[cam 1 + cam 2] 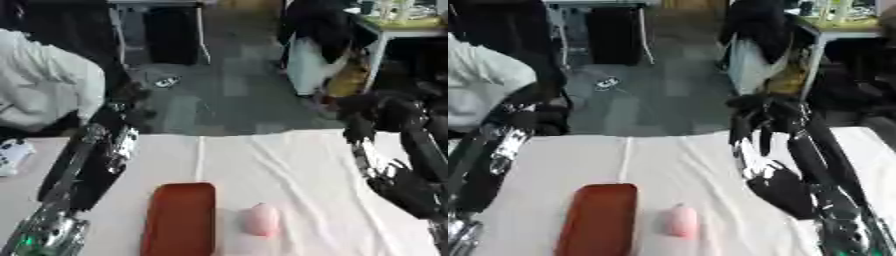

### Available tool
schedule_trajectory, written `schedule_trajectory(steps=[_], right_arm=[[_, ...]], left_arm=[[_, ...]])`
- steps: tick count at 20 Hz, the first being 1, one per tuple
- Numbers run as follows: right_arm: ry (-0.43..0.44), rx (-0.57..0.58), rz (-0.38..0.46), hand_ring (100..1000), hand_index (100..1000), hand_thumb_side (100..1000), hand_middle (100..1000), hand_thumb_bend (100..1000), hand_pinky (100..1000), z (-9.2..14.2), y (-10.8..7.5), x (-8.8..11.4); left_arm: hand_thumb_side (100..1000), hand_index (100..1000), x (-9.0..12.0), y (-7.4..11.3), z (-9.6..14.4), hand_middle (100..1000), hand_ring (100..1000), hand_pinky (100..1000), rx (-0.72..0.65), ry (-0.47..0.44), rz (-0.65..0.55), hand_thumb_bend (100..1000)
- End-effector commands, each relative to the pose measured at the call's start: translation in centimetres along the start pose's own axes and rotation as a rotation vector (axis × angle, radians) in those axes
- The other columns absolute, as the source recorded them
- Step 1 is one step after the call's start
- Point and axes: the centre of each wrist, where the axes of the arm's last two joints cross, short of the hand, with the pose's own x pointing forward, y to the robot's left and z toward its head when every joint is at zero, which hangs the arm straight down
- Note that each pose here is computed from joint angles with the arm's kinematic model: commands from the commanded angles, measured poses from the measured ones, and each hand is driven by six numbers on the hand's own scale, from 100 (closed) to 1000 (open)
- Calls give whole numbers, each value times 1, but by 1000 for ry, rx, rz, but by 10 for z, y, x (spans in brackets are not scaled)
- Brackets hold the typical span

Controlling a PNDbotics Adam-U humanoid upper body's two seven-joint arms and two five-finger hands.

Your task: Pick up objects on the table and place them in the box.

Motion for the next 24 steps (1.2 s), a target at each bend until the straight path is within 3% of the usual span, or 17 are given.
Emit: schedule_trajectory(steps=[1, 8, 11, 12, 13, 15, 18, 19, 20, 23, 24], right_arm=[[-24, -7, 4, 487, 759, 677, 571, 100, 258, -3, -4, 4], [-23, 13, 13, 494, 767, 674, 585, 100, 265, -3, -4, 5], [7, 35, 35, 529, 804, 668, 659, 100, 304, -1, -4, 3], [22, 46, 48, 521, 798, 667, 646, 100, 291, -1, -5, 3], [38, 60, 64, 561, 819, 661, 687, 114, 358, -1, -6, 2], [78, 106, 116, 587, 834, 614, 711, 133, 405, -4, -8, -2], [129, 172, 185, 601, 844, 648, 725, 177, 428, -13, -8, -13], [146, 185, 206, 602, 836, 560, 717, 258, 443, -15, -7, -19], [162, 193, 241, 599, 833, 608, 713, 369, 440, -18, -6, -25], [192, 199, 318, 619, 837, 576, 726, 507, 471, -25, 0, -44], [195, 202, 339, 616, 836, 578, 723, 499, 467, -27, 2, -50]], left_arm=[[802, 994, 6, 4, -3, 887, 746, 734, 3, -30, -12, 100], [804, 995, 6, 4, -3, 887, 747, 735, -1, -23, -11, 100], [803, 996, 7, 4, -4, 887, 747, 735, 1, -25, -10, 100], [803, 996, 7, 4, -4, 887, 747, 735, 1, -26, -10, 100], [803, 996, 7, 4, -4, 887, 747, 735, 0, -25, -10, 100], [803, 996, 7, 4, -4, 887, 747, 736, -4, -24, -10, 100], [820, 996, 7, 3, -4, 887, 747, 736, -11, -22, -9, 100], [799, 996, 7, 3, -3, 886, 747, 736, -14, -21, -9, 100], [802, 996, 6, 3, -3, 887, 747, 736, -17, -20, -9, 100], [802, 997, 6, 3, -3, 886, 746, 735, -22, -16, -9, 100], [802, 997, 6, 3, -2, 886, 746, 735, -22, -16, -9, 100]])
